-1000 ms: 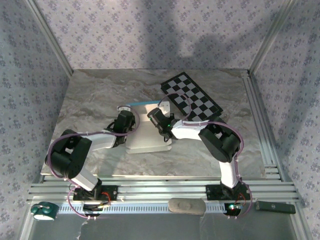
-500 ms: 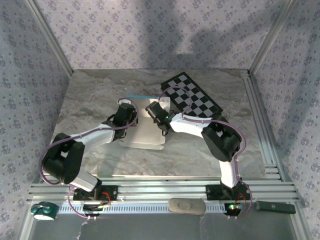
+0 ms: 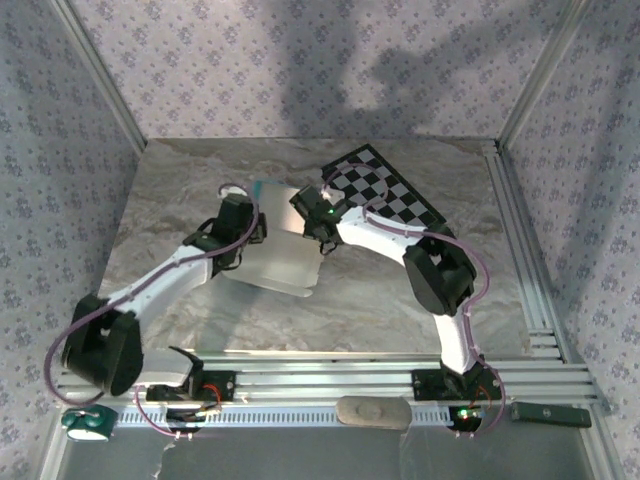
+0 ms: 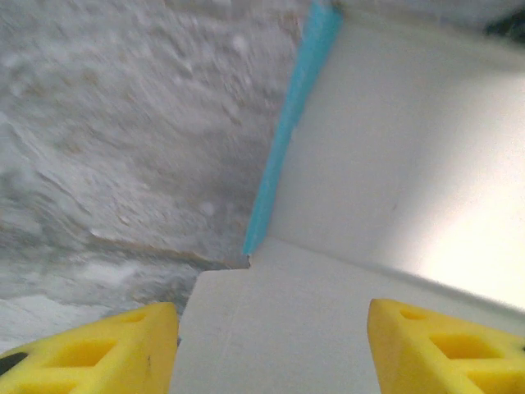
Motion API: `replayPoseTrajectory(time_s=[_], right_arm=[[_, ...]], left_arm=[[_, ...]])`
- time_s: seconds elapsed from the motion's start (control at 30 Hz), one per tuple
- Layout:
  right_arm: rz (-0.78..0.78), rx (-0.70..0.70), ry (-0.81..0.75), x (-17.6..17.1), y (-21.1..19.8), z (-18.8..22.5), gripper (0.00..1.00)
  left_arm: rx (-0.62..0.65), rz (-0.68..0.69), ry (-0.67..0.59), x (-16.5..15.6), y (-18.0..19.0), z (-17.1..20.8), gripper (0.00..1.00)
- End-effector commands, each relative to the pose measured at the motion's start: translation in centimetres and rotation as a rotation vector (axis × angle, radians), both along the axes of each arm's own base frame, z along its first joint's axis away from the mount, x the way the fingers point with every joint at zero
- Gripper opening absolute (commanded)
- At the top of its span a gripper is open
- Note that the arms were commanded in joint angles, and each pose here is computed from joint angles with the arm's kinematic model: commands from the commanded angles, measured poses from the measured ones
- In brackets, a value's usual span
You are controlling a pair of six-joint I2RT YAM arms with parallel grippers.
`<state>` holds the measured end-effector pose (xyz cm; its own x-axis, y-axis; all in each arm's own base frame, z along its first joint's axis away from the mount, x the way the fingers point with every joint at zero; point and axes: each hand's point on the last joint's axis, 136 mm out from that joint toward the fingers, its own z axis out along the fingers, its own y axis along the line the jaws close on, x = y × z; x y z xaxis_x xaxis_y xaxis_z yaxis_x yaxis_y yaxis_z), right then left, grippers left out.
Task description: Fold the paper box
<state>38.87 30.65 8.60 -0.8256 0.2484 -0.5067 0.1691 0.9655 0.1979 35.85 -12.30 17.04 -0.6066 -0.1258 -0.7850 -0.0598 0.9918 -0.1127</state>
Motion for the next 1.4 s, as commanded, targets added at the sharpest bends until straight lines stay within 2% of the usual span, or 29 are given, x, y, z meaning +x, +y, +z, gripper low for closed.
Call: replayPoseTrajectory(time_s=[0.0, 0.17, 0.27, 0.53, 0.83, 1.0, 1.1, 1.17, 1.27, 1.37], right_arm=[[-0.15, 0.13, 0.197, -2.2, -0.2, -1.3, 0.0], [-0.33, 0.367, 0.334, -2.9, 0.9, -1.7, 0.0], [-0.445, 0.429, 0.464, -3.8, 1.4, -2.8, 0.0], [-0.717, 0.506, 0.631, -5.3, 2.9, -4.2, 0.0], [-0.864, 0.544, 0.71, -6.3, 3.7, -6.2, 0.03], [-0.909, 0.582, 0.715, -6.5, 4.1, -7.0, 0.2], [-0.894, 0.599, 0.681, -6.1, 4.4, -5.9, 0.54], [-0.879, 0.612, 0.656, -5.9, 4.5, -5.0, 0.66], [-0.849, 0.631, 0.606, -5.7, 4.4, -3.1, 0.73], [-0.79, 0.648, 0.527, -5.3, 4.4, -0.2, 0.76]], left_arm=[[-0.029, 0.091, -0.128, -1.3, 2.3, 5.8, 0.62], [-0.086, 0.085, -0.202, -3.5, 3.1, 10.6, 0.62], [-0.102, 0.083, -0.193, -4.2, 3.3, 11.6, 0.62], [-0.131, 0.058, -0.147, -5.0, 2.7, 11.6, 0.64], [-0.132, 0.023, -0.124, -5.9, 2.4, 11.1, 0.63], [-0.128, -0.005, -0.123, -6.1, 1.8, 11.4, 0.63], [-0.141, -0.024, -0.117, -6.2, 1.4, 11.3, 0.63], [-0.146, -0.042, -0.11, -6.2, 1.0, 11.2, 0.63], [-0.155, -0.057, -0.103, -6.2, 0.7, 11.3, 0.64], [-0.166, -0.071, -0.094, -6.2, 0.3, 11.5, 0.65]])
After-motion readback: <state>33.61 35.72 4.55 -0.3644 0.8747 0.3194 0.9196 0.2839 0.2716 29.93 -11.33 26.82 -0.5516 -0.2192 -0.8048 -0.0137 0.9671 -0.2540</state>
